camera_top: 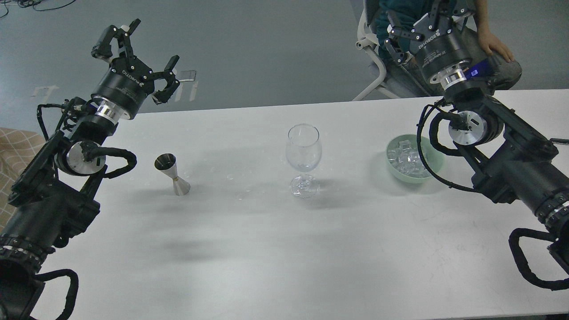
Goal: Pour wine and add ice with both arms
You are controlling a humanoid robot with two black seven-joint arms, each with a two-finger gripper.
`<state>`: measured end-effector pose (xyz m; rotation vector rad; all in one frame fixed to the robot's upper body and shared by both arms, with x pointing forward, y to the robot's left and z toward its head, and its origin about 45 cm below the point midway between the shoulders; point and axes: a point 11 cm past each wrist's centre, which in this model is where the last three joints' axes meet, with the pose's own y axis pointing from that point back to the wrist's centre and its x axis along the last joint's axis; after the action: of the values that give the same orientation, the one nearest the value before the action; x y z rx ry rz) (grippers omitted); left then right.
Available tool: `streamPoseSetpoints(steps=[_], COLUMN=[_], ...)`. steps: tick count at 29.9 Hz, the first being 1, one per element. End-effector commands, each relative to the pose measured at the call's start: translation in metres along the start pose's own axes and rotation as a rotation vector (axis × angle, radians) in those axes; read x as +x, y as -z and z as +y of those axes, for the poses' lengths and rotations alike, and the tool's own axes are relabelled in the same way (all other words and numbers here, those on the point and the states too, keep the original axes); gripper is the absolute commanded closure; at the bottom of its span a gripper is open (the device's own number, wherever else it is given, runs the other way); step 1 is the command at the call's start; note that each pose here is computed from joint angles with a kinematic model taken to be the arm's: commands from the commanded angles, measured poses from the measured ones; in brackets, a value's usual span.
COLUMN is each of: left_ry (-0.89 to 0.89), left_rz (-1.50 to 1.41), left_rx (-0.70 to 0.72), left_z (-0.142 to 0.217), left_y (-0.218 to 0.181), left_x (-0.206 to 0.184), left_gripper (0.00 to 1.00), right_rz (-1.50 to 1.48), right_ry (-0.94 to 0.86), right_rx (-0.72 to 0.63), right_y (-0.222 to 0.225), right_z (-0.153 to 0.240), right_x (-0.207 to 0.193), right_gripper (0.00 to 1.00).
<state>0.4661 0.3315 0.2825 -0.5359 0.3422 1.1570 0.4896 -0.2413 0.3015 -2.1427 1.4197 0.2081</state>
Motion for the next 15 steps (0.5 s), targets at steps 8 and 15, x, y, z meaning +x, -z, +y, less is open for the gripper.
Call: streamPoseSetpoints(steps=[8, 15], left_ry=[-0.029, -0.031], left_rz=[0.009, 0.035], left_rx=[-0.008, 0.012], left_z=[0.003, 0.001], left_y=[0.0, 0.018], left_x=[0.009, 0.005], left_gripper=[0.02, 0.02], right_rz=[-0.016, -0.036], right_ry=[-0.028, -0.032], right_rx=[0.004, 0.019], right_y=[-0.002, -0.004], right_z=[0.002, -0.004], right_x=[0.005, -0.002], right_gripper=[0.0, 0.0])
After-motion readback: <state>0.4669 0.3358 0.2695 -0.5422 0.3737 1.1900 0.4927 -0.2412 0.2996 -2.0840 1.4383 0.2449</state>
